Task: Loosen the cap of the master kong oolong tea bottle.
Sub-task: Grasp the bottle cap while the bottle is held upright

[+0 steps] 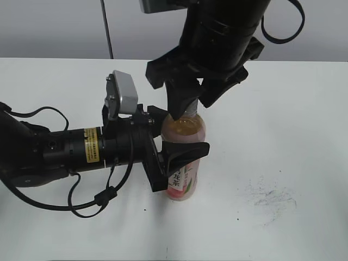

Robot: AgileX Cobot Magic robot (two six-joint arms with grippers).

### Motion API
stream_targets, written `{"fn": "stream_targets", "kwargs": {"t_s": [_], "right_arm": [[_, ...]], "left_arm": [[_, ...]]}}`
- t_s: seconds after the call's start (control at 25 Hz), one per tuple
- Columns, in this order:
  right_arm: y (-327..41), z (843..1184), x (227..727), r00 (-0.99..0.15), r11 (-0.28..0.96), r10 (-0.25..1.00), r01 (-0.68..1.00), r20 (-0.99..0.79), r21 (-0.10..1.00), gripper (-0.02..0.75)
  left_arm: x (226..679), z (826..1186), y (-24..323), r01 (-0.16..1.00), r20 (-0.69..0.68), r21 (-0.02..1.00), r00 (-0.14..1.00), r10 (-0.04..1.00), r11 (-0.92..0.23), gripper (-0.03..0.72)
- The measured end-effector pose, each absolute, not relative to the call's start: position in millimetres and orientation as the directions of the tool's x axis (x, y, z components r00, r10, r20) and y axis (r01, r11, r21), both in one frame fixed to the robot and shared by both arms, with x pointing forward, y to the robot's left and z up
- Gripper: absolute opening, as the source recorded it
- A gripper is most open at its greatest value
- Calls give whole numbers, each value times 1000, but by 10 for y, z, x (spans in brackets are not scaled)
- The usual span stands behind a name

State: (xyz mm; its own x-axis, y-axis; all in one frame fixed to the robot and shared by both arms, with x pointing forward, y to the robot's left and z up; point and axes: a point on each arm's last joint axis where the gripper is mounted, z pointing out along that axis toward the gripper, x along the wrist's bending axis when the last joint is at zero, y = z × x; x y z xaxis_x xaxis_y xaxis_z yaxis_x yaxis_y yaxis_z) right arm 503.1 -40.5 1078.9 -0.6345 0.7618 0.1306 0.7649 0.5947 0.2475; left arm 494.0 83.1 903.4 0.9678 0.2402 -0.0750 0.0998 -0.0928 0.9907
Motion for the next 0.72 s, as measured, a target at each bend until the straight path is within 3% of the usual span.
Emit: {"fn": "stream_targets", "kwargs": {"t_s": [0.24, 0.48, 0.72], "right_arm": [[-407, 10788, 5032, -645, 606, 754, 756, 124, 249, 282], [-411, 10787, 5034, -746, 708, 661, 656, 83, 262, 279], [-419, 10791, 5038, -959, 925, 282, 262, -36, 274, 279]], "left_arm": [[4940, 9034, 831, 101, -76, 991, 968, 240, -93, 448], [4940, 9034, 831, 101, -77, 991, 968, 240, -92, 448], [4935, 9035, 833, 95, -71, 991, 970, 232, -94, 448]]}}
